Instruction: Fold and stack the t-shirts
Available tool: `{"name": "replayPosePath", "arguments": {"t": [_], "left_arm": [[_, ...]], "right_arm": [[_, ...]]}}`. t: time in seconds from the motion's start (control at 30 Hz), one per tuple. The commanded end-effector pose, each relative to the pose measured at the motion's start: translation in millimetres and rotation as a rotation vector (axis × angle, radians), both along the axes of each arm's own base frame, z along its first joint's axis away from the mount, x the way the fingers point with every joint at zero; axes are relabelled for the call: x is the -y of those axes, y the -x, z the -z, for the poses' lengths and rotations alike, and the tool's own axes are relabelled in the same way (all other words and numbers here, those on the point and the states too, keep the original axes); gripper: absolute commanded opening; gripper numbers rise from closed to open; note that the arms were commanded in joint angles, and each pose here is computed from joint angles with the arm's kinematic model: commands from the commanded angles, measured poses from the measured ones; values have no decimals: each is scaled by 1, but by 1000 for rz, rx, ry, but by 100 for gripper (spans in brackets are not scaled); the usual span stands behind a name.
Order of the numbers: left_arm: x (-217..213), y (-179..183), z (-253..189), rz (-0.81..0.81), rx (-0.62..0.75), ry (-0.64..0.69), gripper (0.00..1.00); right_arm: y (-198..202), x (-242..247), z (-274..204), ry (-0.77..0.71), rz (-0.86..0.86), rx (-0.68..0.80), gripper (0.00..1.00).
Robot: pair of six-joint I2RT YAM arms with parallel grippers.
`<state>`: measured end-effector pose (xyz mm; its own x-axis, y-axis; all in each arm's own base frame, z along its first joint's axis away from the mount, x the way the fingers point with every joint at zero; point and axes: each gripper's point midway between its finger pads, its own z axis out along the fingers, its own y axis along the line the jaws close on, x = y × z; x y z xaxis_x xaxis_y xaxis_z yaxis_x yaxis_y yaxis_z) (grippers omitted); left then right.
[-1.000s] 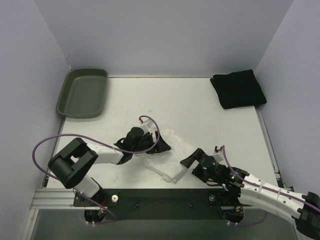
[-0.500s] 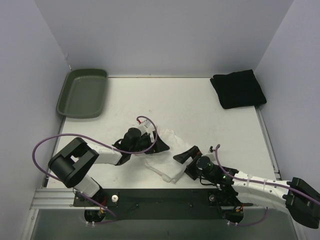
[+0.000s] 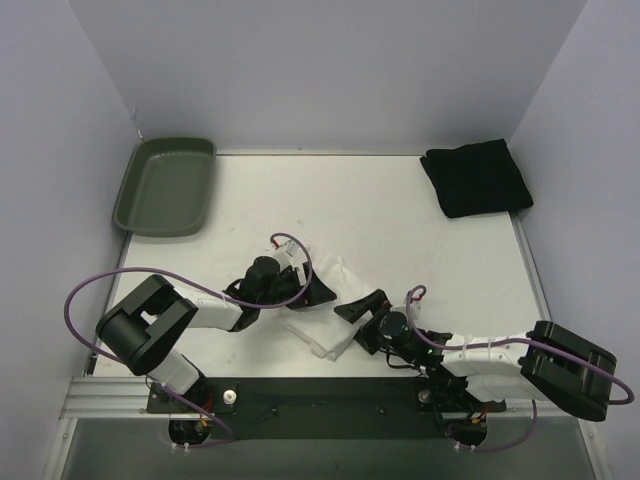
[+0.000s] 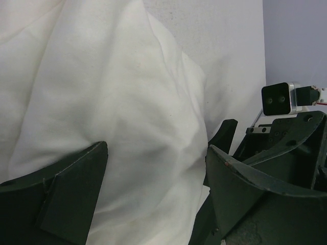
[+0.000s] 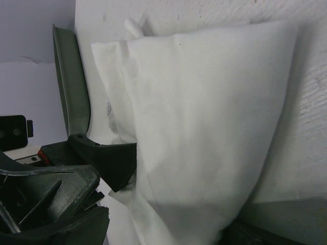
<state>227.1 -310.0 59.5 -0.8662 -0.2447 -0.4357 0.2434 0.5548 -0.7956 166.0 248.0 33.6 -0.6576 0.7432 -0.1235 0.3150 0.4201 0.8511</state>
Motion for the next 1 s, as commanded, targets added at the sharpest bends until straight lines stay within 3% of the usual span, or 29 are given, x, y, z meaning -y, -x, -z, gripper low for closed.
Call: {"name": "replayPosePath", "arguments": {"t": [0.0,0.3,0.4,0.47,0.5,0.7,0.77,0.8,0.87,0.97], "left_arm": [[-1,2,-1,21,4,15,87],[-5,1,1,17,0,15,87],[-8,2,3,15,-4,11,87],[-11,4,5,13,-8,9,87],[-12,5,6,11,-8,11,87],[-21,9,-3,4,2,16,87],[-23,10,-17,8,19,29,87],[-24,9,-23,9,31,32,87],[-25,8,-46,9,68,47,87],[-29,6,-86,3,132,71,87]], "right_arm": [[9,45,59,280,35,-52,82],[-6,34,70,349,47,-45,53],[-10,33,76,367,48,-53,36],[-12,31,80,371,38,-64,15],[-14,31,80,371,39,-65,0],[-32,27,50,422,32,20,0],[-36,40,41,527,29,59,0],[-48,29,9,494,43,118,0],[-53,40,-9,594,31,166,0],[-67,39,-58,618,38,246,0]]}}
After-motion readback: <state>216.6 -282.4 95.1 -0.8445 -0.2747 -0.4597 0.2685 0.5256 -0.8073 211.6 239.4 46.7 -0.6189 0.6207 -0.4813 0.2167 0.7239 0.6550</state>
